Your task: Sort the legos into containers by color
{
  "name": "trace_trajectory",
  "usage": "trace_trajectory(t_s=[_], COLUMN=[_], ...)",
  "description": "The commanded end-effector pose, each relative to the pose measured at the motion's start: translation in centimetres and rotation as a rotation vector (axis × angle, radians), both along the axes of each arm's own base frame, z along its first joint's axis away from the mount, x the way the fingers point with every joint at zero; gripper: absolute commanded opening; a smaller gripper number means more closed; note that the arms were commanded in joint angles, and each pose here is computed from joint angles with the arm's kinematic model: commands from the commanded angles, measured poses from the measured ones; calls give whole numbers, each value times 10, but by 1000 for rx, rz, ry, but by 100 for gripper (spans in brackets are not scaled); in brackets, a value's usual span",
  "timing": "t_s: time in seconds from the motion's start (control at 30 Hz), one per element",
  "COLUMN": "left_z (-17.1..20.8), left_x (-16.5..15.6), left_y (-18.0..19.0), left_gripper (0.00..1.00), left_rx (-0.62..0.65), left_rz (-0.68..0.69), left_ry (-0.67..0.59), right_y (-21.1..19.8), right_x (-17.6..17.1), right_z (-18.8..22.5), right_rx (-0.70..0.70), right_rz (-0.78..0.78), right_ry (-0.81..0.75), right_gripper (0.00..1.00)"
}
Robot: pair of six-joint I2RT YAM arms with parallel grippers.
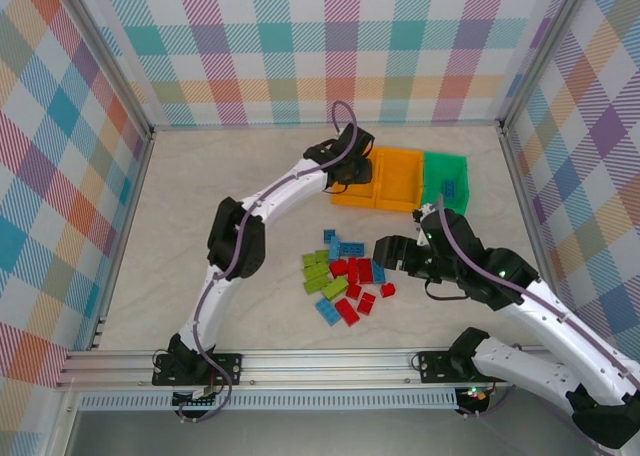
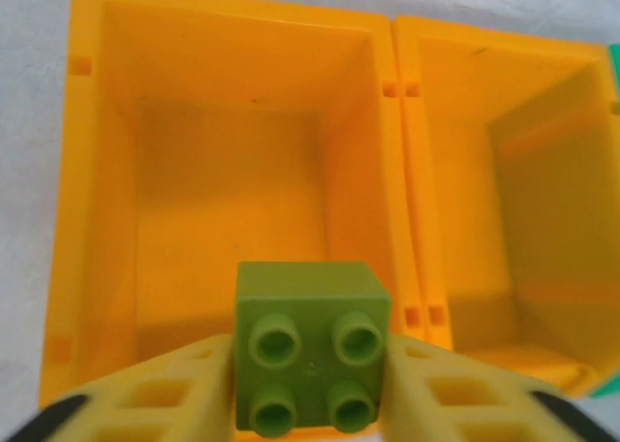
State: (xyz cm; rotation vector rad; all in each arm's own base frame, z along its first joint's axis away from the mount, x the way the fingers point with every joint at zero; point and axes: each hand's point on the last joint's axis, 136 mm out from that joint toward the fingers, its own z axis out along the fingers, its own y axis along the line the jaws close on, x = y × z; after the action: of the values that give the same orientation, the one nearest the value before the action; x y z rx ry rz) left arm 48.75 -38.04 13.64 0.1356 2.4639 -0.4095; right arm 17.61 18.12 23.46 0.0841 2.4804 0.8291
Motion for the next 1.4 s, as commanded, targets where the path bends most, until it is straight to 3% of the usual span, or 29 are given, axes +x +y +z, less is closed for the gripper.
trace_trajectory(t_s=[0.0,0.07,0.27,0.43,0.57,0.7,0.83,0.97,1.1,1.37], left_z=[33,45,98,161,186,179,142,110,90,75], left_x=[10,9,-15,-81,-147,-212,-272,-316,-341,-349], left_y=[7,6,15,33,62,97,124,142,147,140], left_gripper=[55,62,62,62,66,82,99,100,100,100], left_rx=[3,-16,-71,-156,-104,-31,83,147,145,120], left_rz=[10,4,-31,-165,-336,-542,-801,-1026,-1166,-1254], left_ry=[-57,-72,-117,-228,-336,-421,-467,-455,-444,-449], right_y=[-7,-8,-12,-26,-23,-15,-11,-15,-15,-18], right_x=[-2,-1,1,-2,-4,-10,-2,-1,0,2], right_z=[-5,-7,-27,-61,-94,-134,-164,-192,-209,-213], right_rx=[-13,-20,-95,-250,-333,-424,-523,-627,-654,-649], right_rz=[-32,-38,-49,-66,-3,91,164,194,187,154], right_ry=[10,10,55,140,205,311,339,409,443,416], right_gripper=[78,78,78,78,80,81,79,71,51,34])
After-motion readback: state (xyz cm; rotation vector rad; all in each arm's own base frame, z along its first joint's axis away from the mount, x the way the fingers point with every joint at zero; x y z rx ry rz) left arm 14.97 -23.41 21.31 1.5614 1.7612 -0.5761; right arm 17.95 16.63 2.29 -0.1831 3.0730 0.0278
